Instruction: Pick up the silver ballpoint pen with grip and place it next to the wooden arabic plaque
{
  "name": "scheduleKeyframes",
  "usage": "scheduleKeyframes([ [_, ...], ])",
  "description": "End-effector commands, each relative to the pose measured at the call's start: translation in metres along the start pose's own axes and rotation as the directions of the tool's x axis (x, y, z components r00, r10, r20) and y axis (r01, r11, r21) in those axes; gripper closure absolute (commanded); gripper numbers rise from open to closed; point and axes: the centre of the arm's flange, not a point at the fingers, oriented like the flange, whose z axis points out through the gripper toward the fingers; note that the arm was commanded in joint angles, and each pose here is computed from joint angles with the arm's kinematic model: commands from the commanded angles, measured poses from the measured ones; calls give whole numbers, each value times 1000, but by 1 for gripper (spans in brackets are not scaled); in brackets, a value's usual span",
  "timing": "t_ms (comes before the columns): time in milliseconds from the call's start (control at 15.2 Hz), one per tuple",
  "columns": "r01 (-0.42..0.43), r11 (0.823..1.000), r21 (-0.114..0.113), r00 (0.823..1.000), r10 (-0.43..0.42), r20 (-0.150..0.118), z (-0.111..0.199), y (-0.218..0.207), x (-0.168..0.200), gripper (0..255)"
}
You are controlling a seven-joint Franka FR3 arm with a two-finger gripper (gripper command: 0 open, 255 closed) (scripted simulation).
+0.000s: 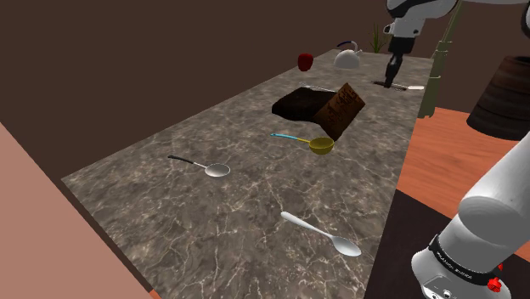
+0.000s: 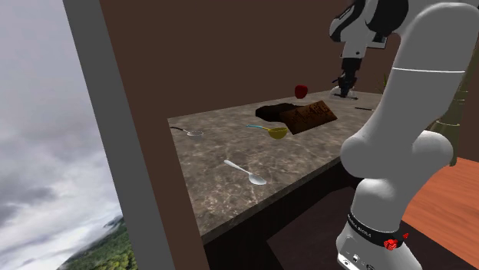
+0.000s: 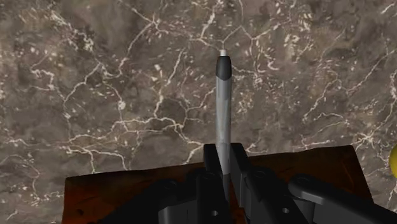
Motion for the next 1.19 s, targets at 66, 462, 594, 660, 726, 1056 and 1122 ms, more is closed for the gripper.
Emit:
scheduleKeyframes([
  [66, 2, 1000, -1, 1000, -2, 0, -5, 40, -9, 255],
  [462, 2, 1000, -1, 1000, -2, 0, -12, 116, -29, 255],
  [594, 2, 1000, -1, 1000, -2, 0, -8, 139, -34, 255],
  [660, 2, 1000, -1, 1000, -2, 0, -3, 139, -34, 255],
  [726, 2, 1000, -1, 1000, -2, 0, 2, 140, -34, 255],
  [1056, 2, 1000, -1, 1000, -2, 0, 29, 142, -34, 255],
  [1122, 2, 1000, -1, 1000, -2, 0, 34, 142, -34, 255],
])
